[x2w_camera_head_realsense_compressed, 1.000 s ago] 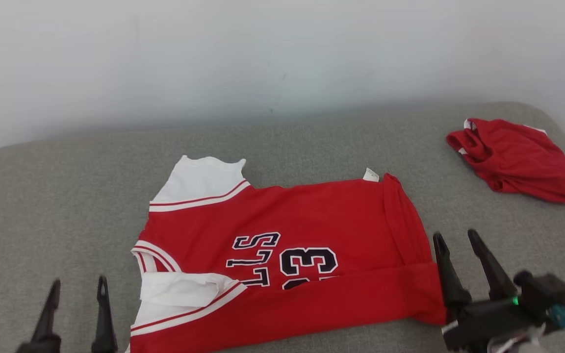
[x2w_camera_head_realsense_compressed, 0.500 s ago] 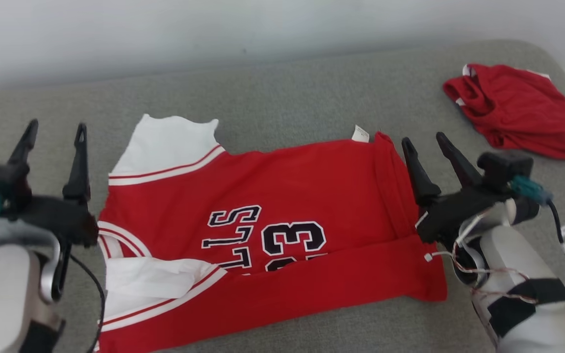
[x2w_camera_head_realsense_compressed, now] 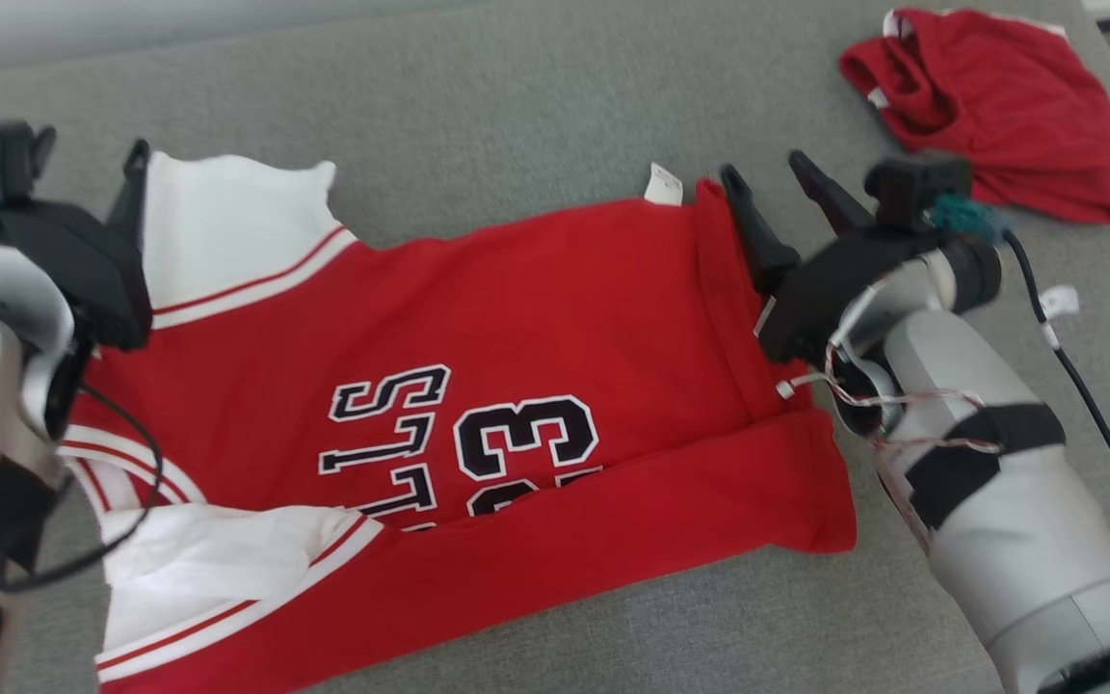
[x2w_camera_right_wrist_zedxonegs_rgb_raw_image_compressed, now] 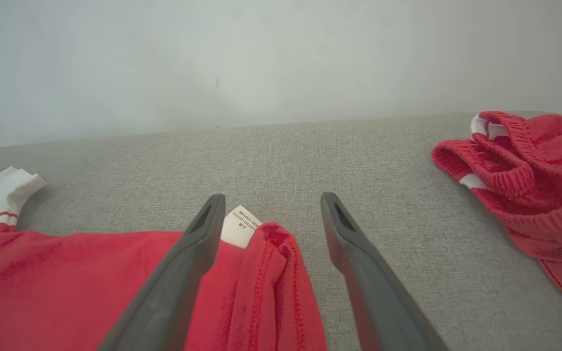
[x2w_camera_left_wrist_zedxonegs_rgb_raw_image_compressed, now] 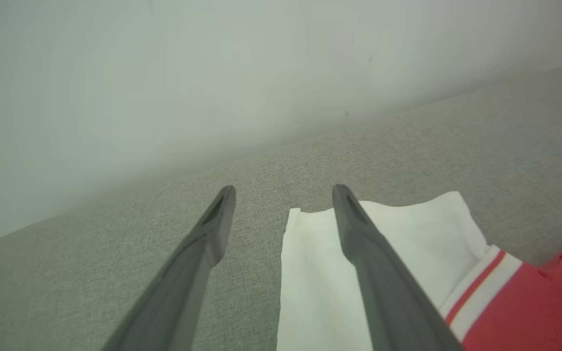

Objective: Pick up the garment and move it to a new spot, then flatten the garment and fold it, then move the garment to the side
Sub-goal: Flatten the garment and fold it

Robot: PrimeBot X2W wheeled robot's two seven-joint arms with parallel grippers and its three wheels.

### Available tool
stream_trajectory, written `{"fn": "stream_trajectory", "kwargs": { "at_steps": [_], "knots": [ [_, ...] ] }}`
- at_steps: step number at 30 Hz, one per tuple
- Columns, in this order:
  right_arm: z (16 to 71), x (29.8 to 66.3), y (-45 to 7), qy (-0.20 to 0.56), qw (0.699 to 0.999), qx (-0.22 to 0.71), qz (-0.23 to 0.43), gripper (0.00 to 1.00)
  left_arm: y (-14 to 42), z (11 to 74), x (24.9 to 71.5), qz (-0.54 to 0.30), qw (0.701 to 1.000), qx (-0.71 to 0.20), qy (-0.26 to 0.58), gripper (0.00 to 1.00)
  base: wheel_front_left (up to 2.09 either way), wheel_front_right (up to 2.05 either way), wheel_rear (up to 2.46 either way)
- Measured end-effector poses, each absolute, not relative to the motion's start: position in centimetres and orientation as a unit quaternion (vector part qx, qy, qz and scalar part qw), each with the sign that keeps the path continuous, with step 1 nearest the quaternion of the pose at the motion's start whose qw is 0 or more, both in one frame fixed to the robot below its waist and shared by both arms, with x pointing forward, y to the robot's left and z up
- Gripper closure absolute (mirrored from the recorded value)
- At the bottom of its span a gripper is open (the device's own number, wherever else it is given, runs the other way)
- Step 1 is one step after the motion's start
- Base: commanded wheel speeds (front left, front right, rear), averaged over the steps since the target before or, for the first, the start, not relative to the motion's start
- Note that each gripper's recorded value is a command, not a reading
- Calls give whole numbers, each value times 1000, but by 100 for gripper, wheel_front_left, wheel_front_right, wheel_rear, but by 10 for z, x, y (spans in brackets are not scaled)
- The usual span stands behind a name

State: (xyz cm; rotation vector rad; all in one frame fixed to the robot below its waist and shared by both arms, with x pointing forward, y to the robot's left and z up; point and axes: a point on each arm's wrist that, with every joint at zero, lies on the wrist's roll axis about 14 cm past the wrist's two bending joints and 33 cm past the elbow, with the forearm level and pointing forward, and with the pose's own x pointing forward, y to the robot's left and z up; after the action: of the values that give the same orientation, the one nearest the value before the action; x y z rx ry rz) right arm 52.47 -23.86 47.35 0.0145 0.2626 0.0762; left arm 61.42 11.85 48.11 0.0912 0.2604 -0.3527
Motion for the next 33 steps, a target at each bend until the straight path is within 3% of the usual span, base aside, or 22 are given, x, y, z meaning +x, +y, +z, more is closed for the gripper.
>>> {"fn": "stream_trajectory", "kwargs": {
  "at_steps": [7,16,24,25,26,27,33],
  "knots": [
    [449,544,-225,172,984,3,53,0,112,433,635,-187,957,69,211,0,0,0,0],
    [421,542,-226,237,970,-11,54,0,99,401,642,-200,945,75,249,0,0,0,0],
    [422,545,-222,248,966,-21,64,0,105,393,639,-191,941,69,271,1,0,0,0],
    [422,546,-221,247,967,-21,65,13,104,391,639,-191,940,66,274,50,0,0,0],
    [422,548,-220,246,967,-23,67,67,104,390,639,-191,940,65,274,73,0,0,0],
    [422,549,-220,246,967,-24,67,100,103,388,639,-192,940,65,275,100,0,0,0],
    [416,550,-223,253,965,-28,63,100,106,388,639,-190,943,58,266,100,0,0,0]
  ]
}}
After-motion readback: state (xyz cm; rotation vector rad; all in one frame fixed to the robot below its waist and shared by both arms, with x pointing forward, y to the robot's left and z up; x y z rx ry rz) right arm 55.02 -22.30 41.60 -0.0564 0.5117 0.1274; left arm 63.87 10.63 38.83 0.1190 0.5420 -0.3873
